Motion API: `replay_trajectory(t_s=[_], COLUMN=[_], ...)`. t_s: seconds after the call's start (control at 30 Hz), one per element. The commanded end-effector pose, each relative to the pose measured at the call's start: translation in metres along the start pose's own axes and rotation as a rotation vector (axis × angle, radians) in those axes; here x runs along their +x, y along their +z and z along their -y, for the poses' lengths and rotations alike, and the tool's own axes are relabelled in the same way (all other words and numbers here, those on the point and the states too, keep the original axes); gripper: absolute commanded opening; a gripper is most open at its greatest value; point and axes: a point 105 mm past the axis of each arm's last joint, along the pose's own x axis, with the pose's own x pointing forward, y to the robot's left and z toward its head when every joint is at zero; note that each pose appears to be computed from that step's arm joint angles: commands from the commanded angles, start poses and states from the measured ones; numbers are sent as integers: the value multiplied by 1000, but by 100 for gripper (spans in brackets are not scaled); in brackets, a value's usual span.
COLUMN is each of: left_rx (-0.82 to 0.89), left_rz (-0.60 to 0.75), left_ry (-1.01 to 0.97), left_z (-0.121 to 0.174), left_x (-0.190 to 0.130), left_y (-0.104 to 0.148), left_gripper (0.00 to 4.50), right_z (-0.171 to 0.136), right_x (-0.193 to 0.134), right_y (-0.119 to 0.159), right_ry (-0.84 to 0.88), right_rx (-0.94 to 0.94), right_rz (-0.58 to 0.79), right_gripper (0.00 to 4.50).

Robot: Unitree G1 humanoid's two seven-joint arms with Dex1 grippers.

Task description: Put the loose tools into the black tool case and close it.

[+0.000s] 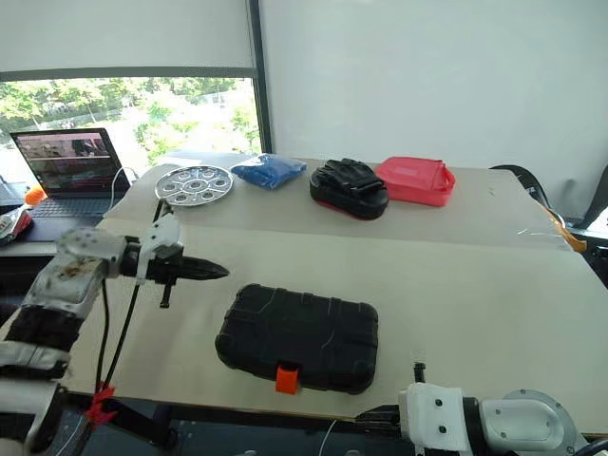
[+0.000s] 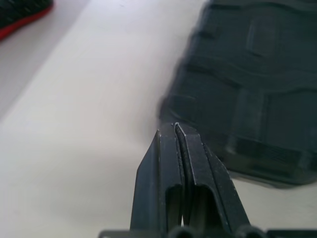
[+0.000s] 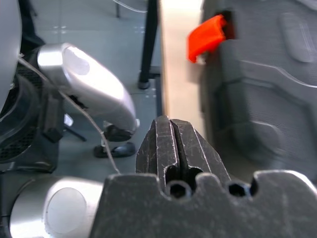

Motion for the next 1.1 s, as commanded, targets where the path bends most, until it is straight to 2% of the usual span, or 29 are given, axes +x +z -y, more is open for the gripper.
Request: replay_trajectory(t_s=[0.03, 0.17, 0.37, 0.57, 0.7, 0.87, 1.1], left_rx=[93, 156, 186, 165, 128, 106, 41], left_rz=[-30, -64, -100, -128, -145, -171, -143], left_ry=[-35, -79, -169, -271, -334, -335, -328], left_z=[-11, -13, -4, 6, 13, 16, 23], left_x=[33, 57, 77, 72, 60, 50, 45], left_y=[10, 7, -1, -9, -14, -22, -22], left_gripper=[8, 8, 8, 8, 8, 8, 8], right_z=[11, 23, 33, 39, 55, 73, 99], right_x=[10, 18, 23, 23, 18, 11, 3], right_y=[-4, -7, -13, -14, -21, -28, -32], right_ry=[-51, -91, -116, -148, -210, -260, -354], right_rx=[-61, -76, -89, -94, -102, -125, -132], right_rz=[-20, -27, -45, -52, -74, -102, -116], right_gripper=[0, 0, 0, 0, 0, 0, 0])
